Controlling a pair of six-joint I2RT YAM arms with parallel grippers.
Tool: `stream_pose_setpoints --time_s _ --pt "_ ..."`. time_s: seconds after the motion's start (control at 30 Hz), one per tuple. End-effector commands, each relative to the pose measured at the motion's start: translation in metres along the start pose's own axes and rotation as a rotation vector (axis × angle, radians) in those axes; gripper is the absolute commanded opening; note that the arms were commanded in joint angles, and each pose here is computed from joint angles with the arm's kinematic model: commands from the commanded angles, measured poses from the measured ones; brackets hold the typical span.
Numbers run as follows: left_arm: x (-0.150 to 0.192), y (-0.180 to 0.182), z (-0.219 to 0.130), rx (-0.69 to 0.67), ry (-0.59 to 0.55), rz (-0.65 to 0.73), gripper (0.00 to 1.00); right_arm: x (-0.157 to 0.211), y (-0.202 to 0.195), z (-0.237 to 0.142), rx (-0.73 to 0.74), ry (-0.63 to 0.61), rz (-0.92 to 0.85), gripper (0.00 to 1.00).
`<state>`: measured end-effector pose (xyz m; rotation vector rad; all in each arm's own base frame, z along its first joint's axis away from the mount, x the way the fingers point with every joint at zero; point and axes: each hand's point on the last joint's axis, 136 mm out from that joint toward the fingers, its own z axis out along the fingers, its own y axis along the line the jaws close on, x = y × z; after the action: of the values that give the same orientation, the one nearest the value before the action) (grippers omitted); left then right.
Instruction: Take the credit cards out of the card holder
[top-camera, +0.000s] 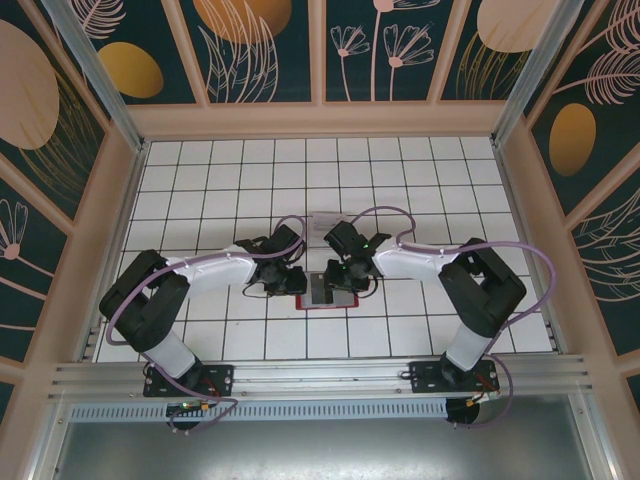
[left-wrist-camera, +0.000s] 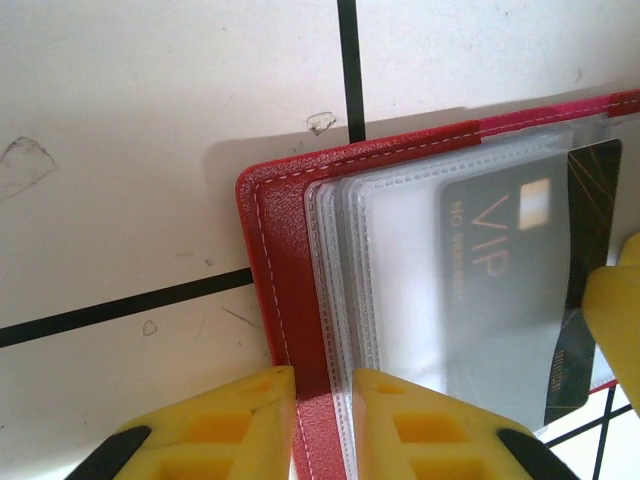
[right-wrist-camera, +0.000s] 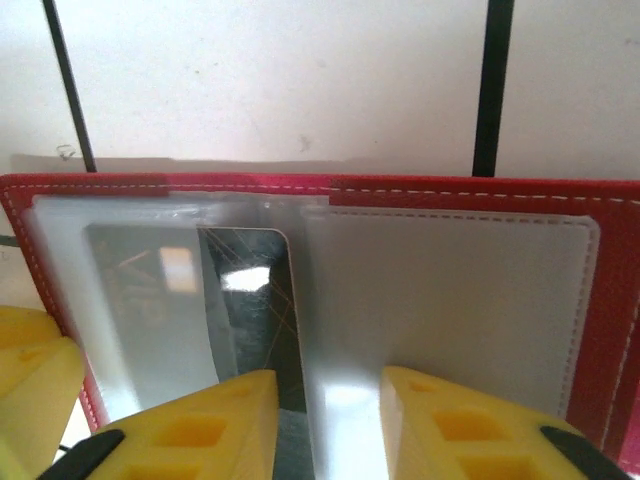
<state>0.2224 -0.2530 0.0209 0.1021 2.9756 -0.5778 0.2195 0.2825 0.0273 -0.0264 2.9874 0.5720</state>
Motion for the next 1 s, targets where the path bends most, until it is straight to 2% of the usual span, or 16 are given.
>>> stream_pose_setpoints --time_s 0.0,0.2,0.33,0.57,0.73,0.97 --pt "-0.007 -0.004 -0.013 -0.016 -0.025 0.014 0.24 -0.005 0.009 -0.019 -0.037 -0.041 0.011 0.36" --pt "-0.015 -0.013 -0.022 0.004 -0.049 0.014 0.26 -0.004 0.013 -0.020 -0.143 -0.030 0.041 0.36" --pt "-0.012 -0.016 -0.013 0.007 -0.021 0.025 0.27 -0.004 0.014 -0.018 -0.195 -0.019 0.054 0.36" --pt "-0.002 -0.006 0.007 -0.011 0.024 0.014 0.27 0.003 0.015 -0.008 -0.245 0.017 0.056 0.36" --pt "0.004 0.013 0.013 -0.091 0.040 0.021 0.24 0.006 0.011 0.000 -0.269 0.034 0.063 0.35" --pt "0.014 0.021 0.022 -0.112 0.077 0.016 0.23 0.012 0.006 0.011 -0.293 0.060 0.066 0.33"
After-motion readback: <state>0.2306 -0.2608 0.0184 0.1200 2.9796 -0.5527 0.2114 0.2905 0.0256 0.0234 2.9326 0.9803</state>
